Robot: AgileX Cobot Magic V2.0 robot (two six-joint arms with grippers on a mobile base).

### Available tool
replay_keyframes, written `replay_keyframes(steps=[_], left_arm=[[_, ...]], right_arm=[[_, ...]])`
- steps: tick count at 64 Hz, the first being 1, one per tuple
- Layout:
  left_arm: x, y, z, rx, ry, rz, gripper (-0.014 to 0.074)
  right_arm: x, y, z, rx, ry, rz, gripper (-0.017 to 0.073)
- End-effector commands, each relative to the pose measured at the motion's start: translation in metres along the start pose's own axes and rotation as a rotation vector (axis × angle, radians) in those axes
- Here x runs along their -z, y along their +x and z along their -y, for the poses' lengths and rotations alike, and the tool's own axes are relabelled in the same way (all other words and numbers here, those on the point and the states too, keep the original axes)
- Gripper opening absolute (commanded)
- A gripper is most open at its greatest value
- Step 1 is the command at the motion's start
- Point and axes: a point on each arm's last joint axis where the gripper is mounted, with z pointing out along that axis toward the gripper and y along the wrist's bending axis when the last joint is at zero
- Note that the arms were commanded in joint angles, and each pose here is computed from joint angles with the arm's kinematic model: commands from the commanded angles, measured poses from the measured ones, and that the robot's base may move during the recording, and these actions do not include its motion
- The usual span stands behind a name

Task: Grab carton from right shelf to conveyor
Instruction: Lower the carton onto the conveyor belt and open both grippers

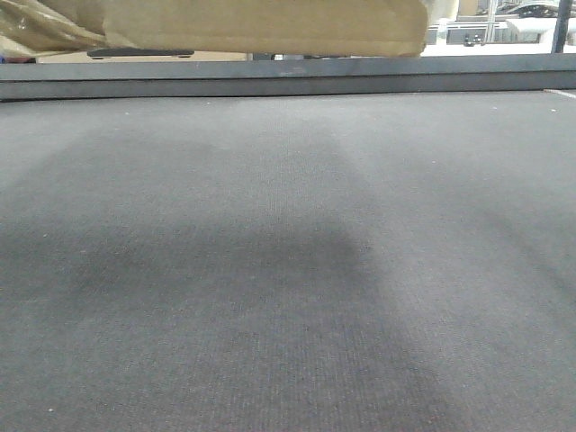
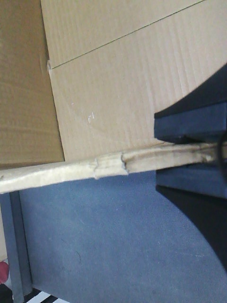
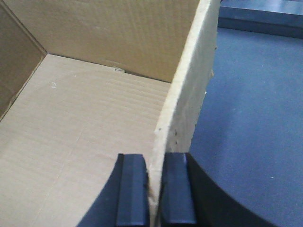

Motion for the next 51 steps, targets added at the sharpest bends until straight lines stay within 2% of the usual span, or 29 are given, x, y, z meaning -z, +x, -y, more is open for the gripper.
replay_keyframes(steps=[1,19,27,39,51], left_arm=[[0.007,-0.003,-0.014,-0.047,-0.118,0.041,-0.0016],[0.007,-0.005,-0.013,-0.048,-0.109,0.064,-0.0016],[0.007,-0.006,-0.010,-0.037,-0.075,0.075,-0.0016],[-0.022,-0.008,0.018,0.027,0.108,0.005,-0.0016],[-0.086,-0.009,0.048,-0.010,0.129,-0.097,-0.0016]], right_arm=[[0.010,-0.006,0.005,0.053,0.049,0.058,-0.0062],[0.010,-0.006,0.005,0.052,0.048,0.058,-0.0062],[0.010,-0.005,0.005,0.052,0.050,0.041,-0.0062],[0.008,0.000,0.021,0.028,0.111,-0.031,-0.0062],[-0.014,0.006,0.056,-0.036,0.214,-0.122,-0.0062]])
